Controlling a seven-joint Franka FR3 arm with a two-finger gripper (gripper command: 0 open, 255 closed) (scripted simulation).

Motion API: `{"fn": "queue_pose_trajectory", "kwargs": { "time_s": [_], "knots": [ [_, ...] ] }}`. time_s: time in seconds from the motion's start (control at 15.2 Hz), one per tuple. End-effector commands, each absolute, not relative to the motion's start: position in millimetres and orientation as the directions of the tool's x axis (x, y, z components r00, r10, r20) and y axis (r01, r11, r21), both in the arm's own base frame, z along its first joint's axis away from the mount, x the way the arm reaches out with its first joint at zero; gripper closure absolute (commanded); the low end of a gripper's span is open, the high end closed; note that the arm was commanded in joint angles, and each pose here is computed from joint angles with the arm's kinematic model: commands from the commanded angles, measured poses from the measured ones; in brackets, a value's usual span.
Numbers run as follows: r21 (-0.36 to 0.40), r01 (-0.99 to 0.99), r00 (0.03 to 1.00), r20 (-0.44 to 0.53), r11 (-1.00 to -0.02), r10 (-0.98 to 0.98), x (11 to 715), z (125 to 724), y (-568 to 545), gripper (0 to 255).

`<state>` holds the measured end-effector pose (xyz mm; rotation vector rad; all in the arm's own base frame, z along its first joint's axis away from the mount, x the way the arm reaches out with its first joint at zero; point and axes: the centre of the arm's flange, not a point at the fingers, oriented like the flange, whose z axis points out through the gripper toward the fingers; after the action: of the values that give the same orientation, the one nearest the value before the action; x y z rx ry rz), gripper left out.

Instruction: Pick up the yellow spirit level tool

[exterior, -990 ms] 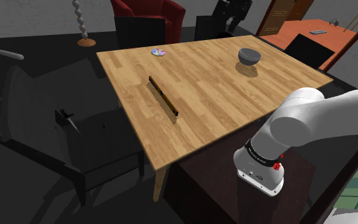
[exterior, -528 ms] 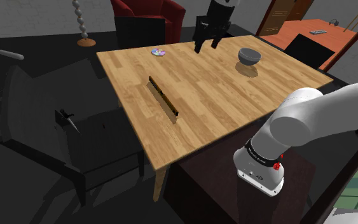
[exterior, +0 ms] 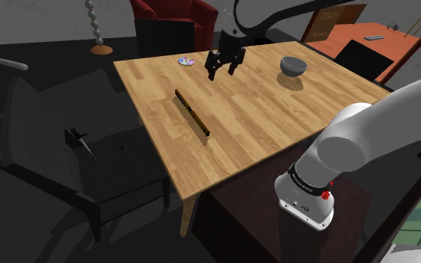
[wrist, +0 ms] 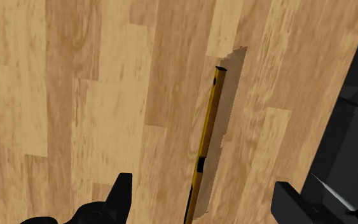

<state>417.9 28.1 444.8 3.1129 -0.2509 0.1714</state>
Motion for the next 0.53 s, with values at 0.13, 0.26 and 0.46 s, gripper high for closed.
{"fn": "queue_pose_trajectory", "kwargs": {
  "time_s": [0.13, 0.26, 0.46],
  "knots": [
    [0.003, -0.178, 0.979, 0.100, -0.984, -0.177, 446.5, 397.4, 30.3, 0],
    [0.002, -0.187, 0.978, 0.095, -0.982, -0.186, 460.3, 374.6, 32.6, 0],
    [0.001, -0.200, 0.976, 0.086, -0.980, -0.199, 480.9, 340.3, 35.8, 0]
  ]
}}
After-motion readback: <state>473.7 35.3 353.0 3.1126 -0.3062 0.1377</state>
